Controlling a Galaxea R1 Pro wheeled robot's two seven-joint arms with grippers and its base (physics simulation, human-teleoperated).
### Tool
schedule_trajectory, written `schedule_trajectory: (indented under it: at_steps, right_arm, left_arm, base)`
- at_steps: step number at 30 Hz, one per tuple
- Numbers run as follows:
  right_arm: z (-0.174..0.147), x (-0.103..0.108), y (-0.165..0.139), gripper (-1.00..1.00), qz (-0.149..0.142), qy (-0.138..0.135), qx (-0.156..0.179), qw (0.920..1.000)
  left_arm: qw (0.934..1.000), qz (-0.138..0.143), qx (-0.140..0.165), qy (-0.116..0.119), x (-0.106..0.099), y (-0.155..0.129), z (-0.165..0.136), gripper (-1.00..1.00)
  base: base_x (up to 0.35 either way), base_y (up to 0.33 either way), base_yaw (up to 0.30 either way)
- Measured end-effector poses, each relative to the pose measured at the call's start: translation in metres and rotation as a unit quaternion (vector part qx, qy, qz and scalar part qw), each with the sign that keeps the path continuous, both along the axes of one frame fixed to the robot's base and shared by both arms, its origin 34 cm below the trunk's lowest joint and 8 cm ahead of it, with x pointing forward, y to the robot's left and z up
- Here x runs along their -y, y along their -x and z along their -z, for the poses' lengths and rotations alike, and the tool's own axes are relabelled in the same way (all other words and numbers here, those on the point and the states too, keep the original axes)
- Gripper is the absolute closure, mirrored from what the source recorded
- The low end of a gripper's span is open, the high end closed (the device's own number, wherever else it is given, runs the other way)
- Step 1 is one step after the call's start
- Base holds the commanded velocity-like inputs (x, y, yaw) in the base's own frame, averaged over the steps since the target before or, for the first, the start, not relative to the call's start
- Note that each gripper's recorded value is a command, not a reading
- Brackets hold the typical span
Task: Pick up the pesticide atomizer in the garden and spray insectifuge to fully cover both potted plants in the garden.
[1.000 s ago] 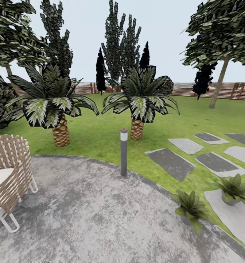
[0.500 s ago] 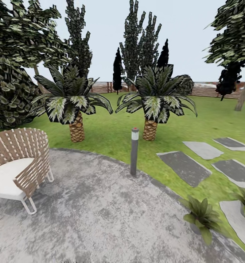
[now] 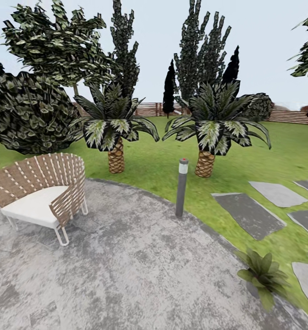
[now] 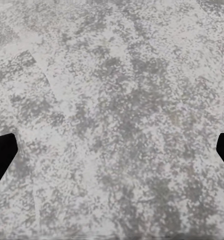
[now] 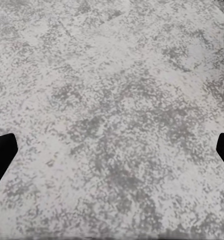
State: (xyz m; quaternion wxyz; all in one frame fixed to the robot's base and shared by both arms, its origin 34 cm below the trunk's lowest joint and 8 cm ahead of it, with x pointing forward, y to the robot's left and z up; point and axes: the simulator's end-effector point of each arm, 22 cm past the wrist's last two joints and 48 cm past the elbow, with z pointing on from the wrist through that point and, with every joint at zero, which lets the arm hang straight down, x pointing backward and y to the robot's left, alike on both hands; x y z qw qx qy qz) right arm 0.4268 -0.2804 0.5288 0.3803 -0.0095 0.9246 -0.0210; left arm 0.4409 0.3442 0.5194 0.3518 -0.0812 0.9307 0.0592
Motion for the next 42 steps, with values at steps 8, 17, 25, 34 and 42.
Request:
schedule_trajectory:
  at_steps: [8, 17, 25, 34, 42]
  right_arm:
    - [0.0001, -0.0001, 0.0006, -1.00, 0.000, 0.000, 0.000, 1.0000]
    - [0.0002, -0.0006, 0.0006, -1.00, -0.002, 0.000, 0.000, 1.0000]
    - [0.0002, -0.0007, 0.0007, -1.00, -0.002, 0.000, -0.001, 1.0000]
    - [0.0001, -0.0007, 0.0005, -1.00, -0.002, 0.000, 0.000, 1.0000]
    - [0.0002, -0.0012, 0.0005, -1.00, -0.003, 0.001, 0.000, 1.0000]
  left_arm:
    - [1.0000, -0.001, 0.000, -0.001, -0.0015, 0.0004, -0.0003, -1.00]
    - [1.0000, -0.001, 0.001, -0.001, -0.0016, -0.0002, -0.0007, -1.00]
    - [1.0000, -0.001, 0.001, -0.001, -0.0016, -0.0002, -0.0007, -1.00]
    - [1.0000, -0.001, 0.001, -0.001, -0.0016, -0.0003, -0.0007, -1.00]
    - [1.0000, -0.001, 0.001, -0.001, -0.0016, -0.0002, -0.0007, -1.00]
  base:
    - [-0.043, -0.028, 0.281]
    - [-0.001, -0.001, 0.281]
    - [0.000, 0.000, 0.281]
    - [0.000, 0.000, 0.281]
    - [0.000, 0.000, 0.281]
